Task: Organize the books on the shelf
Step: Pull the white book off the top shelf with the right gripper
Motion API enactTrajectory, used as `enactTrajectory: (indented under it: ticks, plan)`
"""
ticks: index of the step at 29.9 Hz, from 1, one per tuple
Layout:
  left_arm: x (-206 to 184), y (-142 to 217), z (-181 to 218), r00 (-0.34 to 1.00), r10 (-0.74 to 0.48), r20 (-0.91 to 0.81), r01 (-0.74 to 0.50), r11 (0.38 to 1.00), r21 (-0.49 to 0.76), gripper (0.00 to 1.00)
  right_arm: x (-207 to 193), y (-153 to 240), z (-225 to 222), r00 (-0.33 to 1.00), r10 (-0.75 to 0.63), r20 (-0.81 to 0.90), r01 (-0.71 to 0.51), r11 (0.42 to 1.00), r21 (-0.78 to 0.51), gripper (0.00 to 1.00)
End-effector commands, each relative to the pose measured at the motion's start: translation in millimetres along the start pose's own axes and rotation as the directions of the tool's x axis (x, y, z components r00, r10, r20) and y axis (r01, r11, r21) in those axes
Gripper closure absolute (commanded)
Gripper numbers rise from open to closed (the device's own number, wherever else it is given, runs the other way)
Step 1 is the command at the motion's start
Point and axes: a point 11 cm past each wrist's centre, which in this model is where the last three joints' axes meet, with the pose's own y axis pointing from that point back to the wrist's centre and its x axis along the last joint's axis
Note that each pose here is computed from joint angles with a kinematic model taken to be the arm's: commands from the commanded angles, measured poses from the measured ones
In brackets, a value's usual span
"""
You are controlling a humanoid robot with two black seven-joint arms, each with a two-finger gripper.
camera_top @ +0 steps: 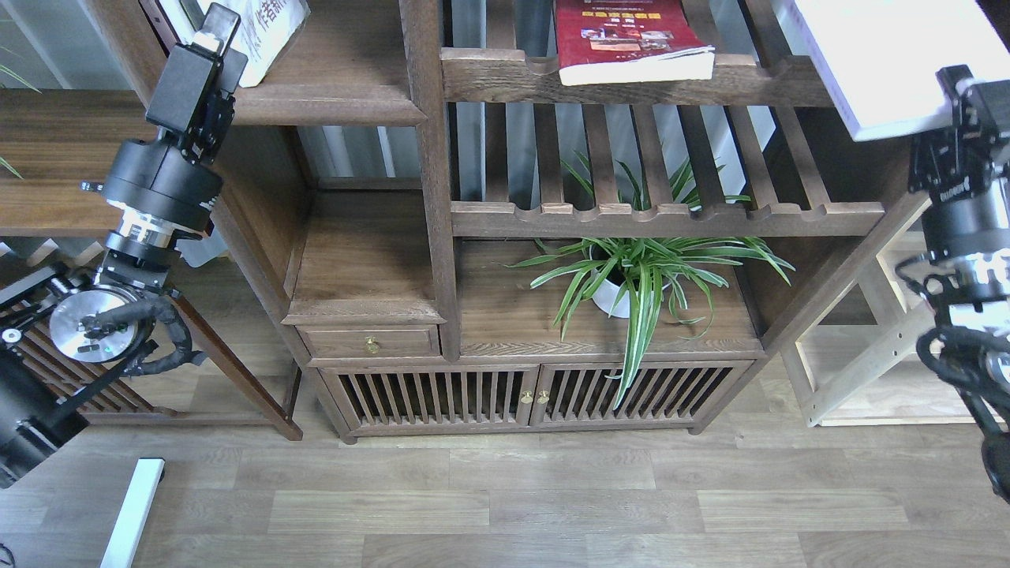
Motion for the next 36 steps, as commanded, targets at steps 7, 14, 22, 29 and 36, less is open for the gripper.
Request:
enactTrajectory:
  ticks: [7, 14, 22, 29, 36]
  plan:
    - [-1.5, -6.2, -11.2, 1.000, -0.010, -0.022, 0.010, 1.000, 0.001, 0.02, 23.5, 50.2, -37.3, 0.980, 0.153, -0.128, -0.155, 0.988, -0.009, 0.97]
    - [-9.0, -11.4, -27.4, 0.998, -0.043, -0.034, 0.044, 0.999, 0.018, 0.02, 23.5, 61.8, -54.4, 0.976, 0.171, -0.137, -0.166, 0.985, 0.044, 0.97]
    - [-7.3, -5.4, -41.4, 0.998, -0.036, -0.048, 0.039, 0.997, 0.059, 0.03, 18.2, 59.9, -61.9, 0.978, 0.158, -0.140, -0.150, 0.986, 0.067, 0.98]
    - [-11.8, -6.8, -54.7, 0.996, -0.047, -0.074, 0.053, 0.995, 0.080, 0.03, 17.0, 59.5, -62.8, 0.978, 0.155, -0.141, -0.147, 0.987, 0.068, 0.98]
    - [-16.7, -6.3, -73.4, 0.993, -0.062, -0.096, 0.073, 0.991, 0.110, 0.03, 31.8, 82.5, -58.7, 0.961, 0.221, -0.165, -0.218, 0.975, 0.034, 0.98]
